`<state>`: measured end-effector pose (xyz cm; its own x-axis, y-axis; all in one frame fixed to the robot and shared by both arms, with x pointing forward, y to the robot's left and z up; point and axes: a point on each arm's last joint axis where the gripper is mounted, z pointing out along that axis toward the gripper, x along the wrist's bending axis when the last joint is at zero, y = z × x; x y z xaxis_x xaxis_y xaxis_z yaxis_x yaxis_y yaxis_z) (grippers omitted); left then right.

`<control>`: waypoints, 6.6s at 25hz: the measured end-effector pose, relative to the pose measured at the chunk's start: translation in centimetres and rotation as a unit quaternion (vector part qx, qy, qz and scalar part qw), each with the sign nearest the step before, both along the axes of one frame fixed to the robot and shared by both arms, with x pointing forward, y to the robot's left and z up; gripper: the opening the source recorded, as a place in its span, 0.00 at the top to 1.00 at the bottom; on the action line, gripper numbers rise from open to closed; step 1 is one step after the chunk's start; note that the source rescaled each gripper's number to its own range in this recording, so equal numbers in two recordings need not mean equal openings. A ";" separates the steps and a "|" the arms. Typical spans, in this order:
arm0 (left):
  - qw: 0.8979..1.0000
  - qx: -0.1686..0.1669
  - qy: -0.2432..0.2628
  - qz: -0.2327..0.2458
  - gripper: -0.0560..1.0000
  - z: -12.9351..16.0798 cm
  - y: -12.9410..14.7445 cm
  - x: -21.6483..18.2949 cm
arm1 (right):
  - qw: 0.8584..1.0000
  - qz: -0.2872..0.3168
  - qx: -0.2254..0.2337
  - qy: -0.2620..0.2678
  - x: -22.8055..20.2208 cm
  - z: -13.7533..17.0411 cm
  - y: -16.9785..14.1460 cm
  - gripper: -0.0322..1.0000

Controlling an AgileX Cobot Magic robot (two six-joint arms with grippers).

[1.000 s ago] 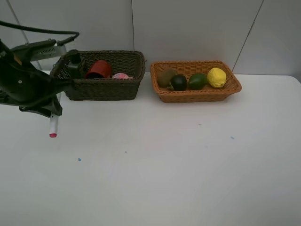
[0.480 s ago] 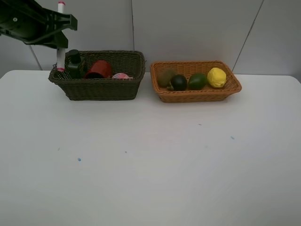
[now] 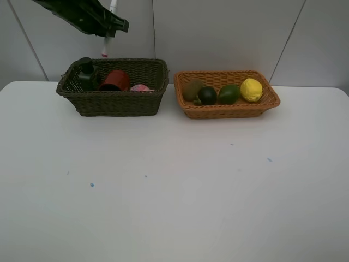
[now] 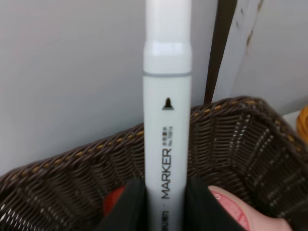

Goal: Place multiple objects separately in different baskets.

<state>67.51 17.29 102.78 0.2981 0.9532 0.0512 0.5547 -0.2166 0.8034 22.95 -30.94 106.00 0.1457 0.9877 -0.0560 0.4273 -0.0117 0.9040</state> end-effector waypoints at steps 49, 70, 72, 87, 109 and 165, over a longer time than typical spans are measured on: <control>0.991 0.055 0.102 -0.067 0.01 -9.8 -4.5 2.5 | 1.000 0.000 0.000 0.000 0.0 0.0 0.0 0.01; 0.991 0.073 0.087 -0.073 0.00 -0.1 -3.4 -0.6 | 1.000 0.000 0.000 0.000 0.0 0.0 0.0 0.01; 0.990 0.081 0.087 -0.073 0.00 1.0 -3.1 -1.2 | 1.000 0.000 0.000 0.000 0.0 0.0 0.0 0.01; 0.984 0.154 0.087 0.005 0.00 18.0 4.8 -16.6 | 1.000 0.000 0.000 0.000 0.0 0.0 0.0 0.01; 0.988 -0.010 -0.099 0.115 0.00 10.1 16.3 -45.2 | 1.000 0.000 0.000 0.000 0.0 0.0 0.0 0.01; 0.986 -0.065 -0.072 0.136 0.00 2.5 13.0 -44.3 | 1.000 0.000 0.000 0.000 0.0 0.0 0.0 0.01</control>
<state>23.21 30.24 105.25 0.0298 0.9981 -0.0538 0.4554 0.0344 0.8896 22.95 -30.93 106.00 0.1453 0.9878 -0.0554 0.4273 -0.0121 0.9040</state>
